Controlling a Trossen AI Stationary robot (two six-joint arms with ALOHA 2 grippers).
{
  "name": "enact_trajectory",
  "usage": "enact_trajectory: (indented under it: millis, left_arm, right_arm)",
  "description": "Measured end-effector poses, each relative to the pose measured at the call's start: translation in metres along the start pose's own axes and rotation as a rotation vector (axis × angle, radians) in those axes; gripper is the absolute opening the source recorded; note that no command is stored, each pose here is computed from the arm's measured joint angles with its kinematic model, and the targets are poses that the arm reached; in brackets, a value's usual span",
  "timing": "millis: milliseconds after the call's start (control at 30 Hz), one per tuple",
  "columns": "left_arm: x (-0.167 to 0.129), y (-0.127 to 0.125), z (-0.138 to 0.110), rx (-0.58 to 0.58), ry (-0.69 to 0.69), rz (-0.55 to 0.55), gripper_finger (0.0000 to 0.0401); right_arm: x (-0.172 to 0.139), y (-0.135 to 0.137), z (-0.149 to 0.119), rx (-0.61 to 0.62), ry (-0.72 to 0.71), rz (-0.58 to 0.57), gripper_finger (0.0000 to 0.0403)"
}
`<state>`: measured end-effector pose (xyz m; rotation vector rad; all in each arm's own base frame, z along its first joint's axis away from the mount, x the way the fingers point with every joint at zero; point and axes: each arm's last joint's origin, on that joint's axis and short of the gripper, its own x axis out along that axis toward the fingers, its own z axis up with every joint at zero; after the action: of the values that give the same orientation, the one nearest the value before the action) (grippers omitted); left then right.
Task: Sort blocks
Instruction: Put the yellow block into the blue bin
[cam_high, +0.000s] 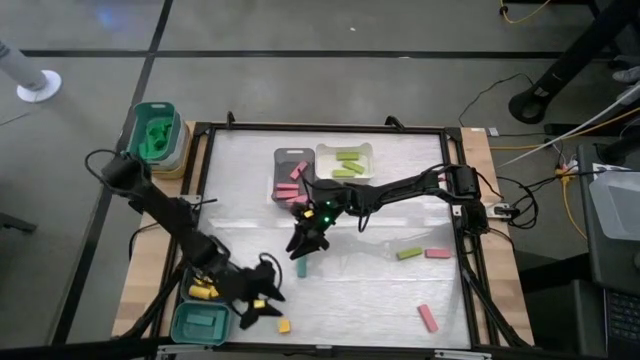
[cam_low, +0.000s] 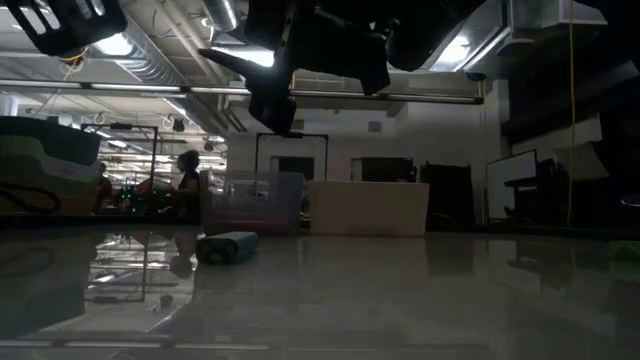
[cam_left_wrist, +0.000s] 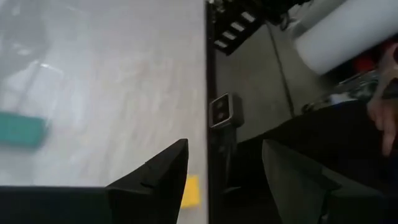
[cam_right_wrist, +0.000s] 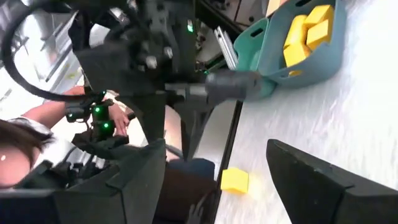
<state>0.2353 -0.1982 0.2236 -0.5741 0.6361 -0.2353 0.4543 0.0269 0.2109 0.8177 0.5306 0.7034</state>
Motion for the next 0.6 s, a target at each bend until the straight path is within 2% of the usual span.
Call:
enact_trajectory:
  millis: [67,333,600]
  left_arm:
    - [0.013,-0.002,-0.008,0.013,-0.003,-0.019,0.0194]
    - [0.051,-0.002,-0.03,0.124,0.079,0.041,0.0194]
    - [0.068,0.001,-0.041,0.216,0.153,0.109,0.0194]
  right_arm:
    - [0.0,-0.001,-0.001,-0.008,0.017,0.003,0.0278]
    - [0.0,-0.005,-0.008,0.051,0.081,-0.011,0.0278]
    - [0.0,-0.008,-0.012,0.069,0.113,-0.035,0.0278]
